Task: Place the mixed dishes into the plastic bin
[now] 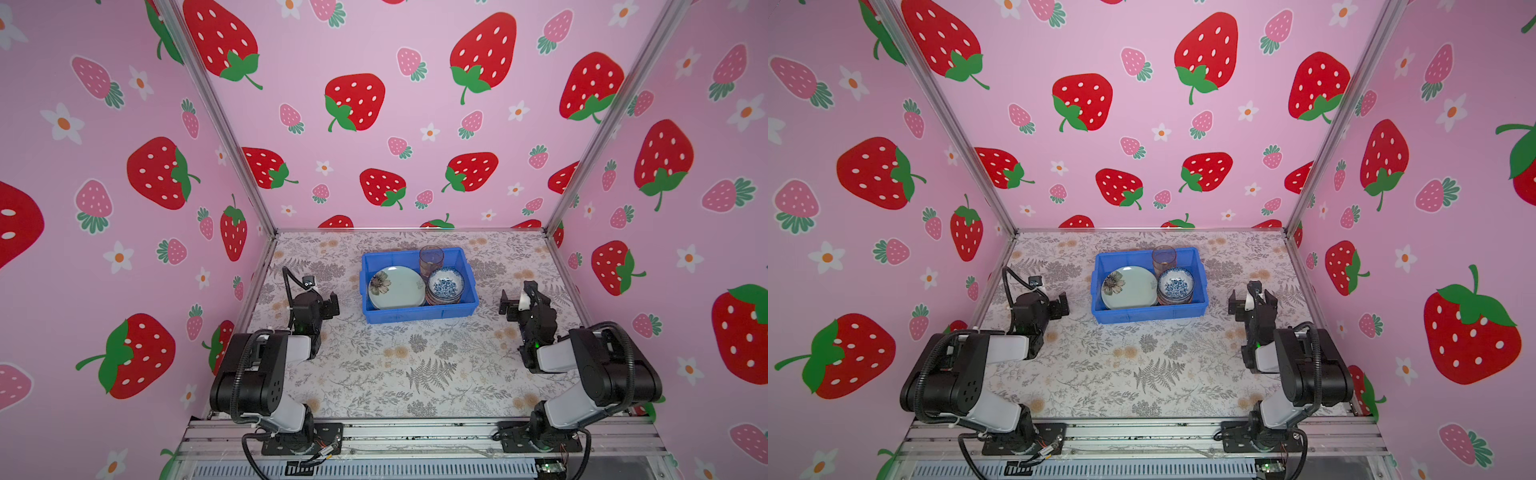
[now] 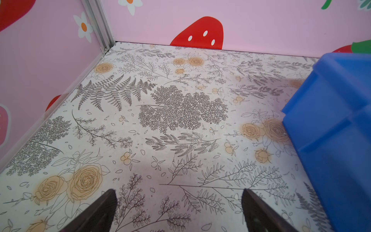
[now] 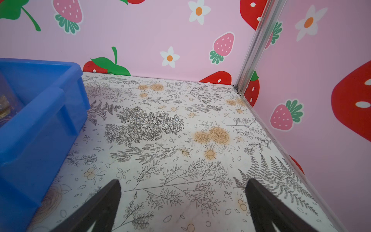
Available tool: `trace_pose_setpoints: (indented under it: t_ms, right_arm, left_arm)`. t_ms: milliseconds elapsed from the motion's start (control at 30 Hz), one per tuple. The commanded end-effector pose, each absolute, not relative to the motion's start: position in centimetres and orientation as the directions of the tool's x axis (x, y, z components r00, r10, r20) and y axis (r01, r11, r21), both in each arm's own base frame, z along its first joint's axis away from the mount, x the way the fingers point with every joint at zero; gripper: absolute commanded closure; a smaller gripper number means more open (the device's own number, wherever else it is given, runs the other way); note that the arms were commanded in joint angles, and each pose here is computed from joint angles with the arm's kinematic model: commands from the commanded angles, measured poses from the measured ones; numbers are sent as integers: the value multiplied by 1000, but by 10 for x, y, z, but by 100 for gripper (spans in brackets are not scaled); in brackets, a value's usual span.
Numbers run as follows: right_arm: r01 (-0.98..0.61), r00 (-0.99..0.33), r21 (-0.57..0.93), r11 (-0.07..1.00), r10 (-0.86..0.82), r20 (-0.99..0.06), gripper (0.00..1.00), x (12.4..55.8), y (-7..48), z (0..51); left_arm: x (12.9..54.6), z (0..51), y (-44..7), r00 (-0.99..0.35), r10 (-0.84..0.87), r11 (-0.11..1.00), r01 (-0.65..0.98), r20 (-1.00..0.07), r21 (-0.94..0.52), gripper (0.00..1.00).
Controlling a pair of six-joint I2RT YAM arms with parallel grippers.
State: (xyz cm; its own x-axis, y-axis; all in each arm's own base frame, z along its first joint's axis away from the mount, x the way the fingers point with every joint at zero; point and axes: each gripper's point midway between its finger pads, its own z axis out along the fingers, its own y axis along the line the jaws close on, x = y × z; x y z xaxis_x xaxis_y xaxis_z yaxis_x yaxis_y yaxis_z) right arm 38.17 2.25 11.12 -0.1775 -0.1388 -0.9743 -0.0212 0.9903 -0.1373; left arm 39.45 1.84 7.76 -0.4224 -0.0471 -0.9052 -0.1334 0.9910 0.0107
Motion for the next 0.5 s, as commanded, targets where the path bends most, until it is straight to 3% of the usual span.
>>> trace_pose_setpoints:
  t_ms: [0, 467]
  right_arm:
    - [-30, -153, -130, 991, -133, -979, 1, 385, 25, 119]
    - [-29, -151, -130, 991, -133, -979, 1, 385, 25, 119]
  left_arm:
    - [402, 86, 18, -406, -43, 992, -128, -913, 10, 1]
    - [402, 85, 19, -411, -47, 992, -127, -910, 6, 1]
